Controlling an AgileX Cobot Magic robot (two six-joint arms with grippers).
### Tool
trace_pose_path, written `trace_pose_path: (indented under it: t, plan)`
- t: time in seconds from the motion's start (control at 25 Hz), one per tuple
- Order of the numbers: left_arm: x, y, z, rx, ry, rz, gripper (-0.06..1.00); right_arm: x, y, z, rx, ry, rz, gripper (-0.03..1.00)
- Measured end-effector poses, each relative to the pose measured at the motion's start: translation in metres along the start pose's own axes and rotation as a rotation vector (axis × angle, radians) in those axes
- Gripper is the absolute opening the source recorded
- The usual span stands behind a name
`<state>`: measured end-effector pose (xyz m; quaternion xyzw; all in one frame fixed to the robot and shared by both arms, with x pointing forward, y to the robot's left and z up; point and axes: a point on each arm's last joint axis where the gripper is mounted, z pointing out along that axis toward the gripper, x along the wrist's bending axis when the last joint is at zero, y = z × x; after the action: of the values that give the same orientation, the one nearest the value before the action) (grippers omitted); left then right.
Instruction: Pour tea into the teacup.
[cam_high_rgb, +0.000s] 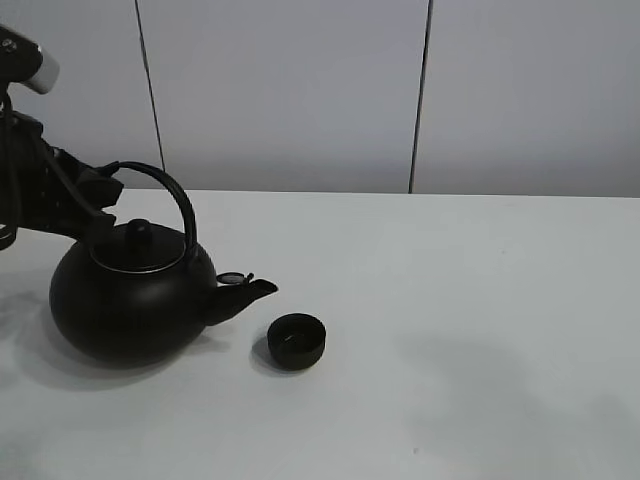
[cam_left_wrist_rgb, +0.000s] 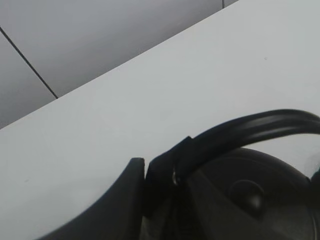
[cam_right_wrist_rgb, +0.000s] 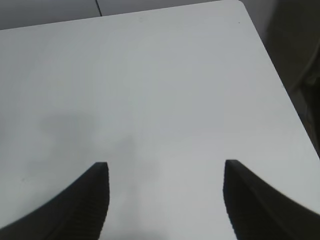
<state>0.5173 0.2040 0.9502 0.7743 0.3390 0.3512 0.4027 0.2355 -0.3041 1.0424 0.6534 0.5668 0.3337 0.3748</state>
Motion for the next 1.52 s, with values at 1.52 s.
trace_pose_path:
  t: [1.52]
  plan:
    - [0.0052,0.0087,0.0043,0.012,0.009,0.094,0.15,0.0000,0.0001,0.0000,-0.001,0.000,0.000,0.45]
